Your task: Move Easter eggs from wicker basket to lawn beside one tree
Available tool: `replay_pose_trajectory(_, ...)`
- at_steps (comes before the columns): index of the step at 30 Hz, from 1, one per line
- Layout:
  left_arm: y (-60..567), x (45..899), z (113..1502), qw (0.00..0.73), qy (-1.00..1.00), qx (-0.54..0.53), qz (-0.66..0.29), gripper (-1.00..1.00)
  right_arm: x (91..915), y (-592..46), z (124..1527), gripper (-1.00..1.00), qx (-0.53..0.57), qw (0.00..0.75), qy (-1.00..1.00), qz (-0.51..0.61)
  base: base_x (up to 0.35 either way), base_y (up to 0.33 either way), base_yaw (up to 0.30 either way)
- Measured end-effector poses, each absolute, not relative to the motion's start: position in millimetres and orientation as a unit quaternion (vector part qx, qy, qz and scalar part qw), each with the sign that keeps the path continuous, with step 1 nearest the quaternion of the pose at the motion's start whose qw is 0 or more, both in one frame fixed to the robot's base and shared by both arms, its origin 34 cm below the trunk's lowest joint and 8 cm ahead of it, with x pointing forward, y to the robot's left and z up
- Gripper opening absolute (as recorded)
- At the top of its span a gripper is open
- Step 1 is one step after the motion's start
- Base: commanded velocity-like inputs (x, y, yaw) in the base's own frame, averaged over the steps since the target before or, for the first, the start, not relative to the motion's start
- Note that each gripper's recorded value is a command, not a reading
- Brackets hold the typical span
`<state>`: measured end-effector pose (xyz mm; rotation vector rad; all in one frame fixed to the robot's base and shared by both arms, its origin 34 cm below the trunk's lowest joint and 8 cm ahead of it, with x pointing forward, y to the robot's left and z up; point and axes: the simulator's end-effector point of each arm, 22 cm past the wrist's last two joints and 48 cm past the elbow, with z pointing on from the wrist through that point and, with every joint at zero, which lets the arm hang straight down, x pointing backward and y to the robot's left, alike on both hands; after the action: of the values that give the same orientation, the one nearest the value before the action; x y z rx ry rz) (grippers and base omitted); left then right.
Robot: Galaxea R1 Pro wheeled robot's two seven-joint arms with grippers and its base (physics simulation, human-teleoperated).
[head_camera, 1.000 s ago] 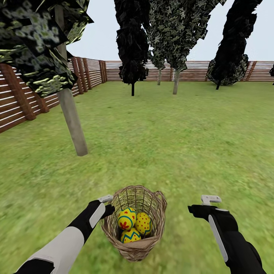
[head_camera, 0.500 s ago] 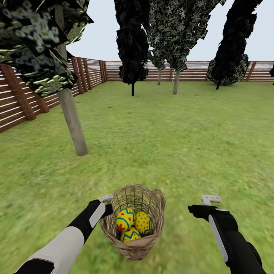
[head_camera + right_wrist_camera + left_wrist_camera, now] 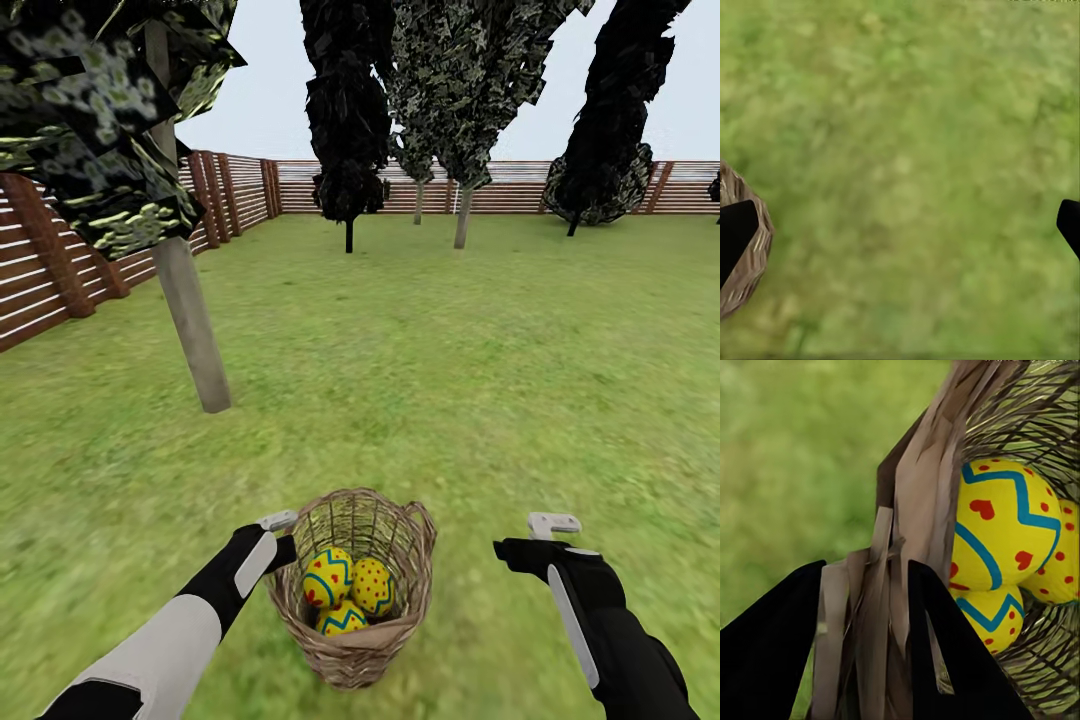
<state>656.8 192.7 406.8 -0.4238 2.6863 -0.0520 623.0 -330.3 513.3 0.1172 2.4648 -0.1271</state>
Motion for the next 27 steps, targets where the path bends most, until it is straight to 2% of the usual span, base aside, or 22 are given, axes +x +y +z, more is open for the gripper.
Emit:
replay_pose_trajectory(11, 193.3, 661.2, 430.0, 0.208, 0.967, -0.149, -0.016, -1.00, 627.5, -329.9, 535.4, 1.00, 0.045, 0.327, 0.943, -0.047, 0.000, 0.000, 0.000)
replay_pose_trajectory(14, 193.2, 662.8, 436.6, 0.208, 0.966, -0.149, -0.017, -1.00, 618.1, -329.3, 519.1, 1.00, 0.046, 0.302, 0.951, -0.046, 0.000, 0.000, 0.000)
replay_pose_trajectory(16, 193.1, 663.8, 441.0, 0.208, 0.966, -0.149, -0.017, -1.00, 598.2, -330.6, 487.5, 1.00, 0.047, 0.260, 0.963, -0.047, 0.000, 0.000, 0.000)
replay_pose_trajectory(22, 192.9, 665.9, 453.4, 0.207, 0.967, -0.149, -0.017, -1.00, 520.5, -328.4, 373.2, 1.00, 0.040, 0.207, 0.976, -0.050, 0.000, 0.000, 0.000)
replay_pose_trajectory(27, 192.9, 667.8, 464.1, 0.207, 0.967, -0.149, -0.017, -1.00, 431.5, -314.4, 317.2, 1.00, 0.026, 0.206, 0.977, -0.044, 0.000, 0.000, 0.000)
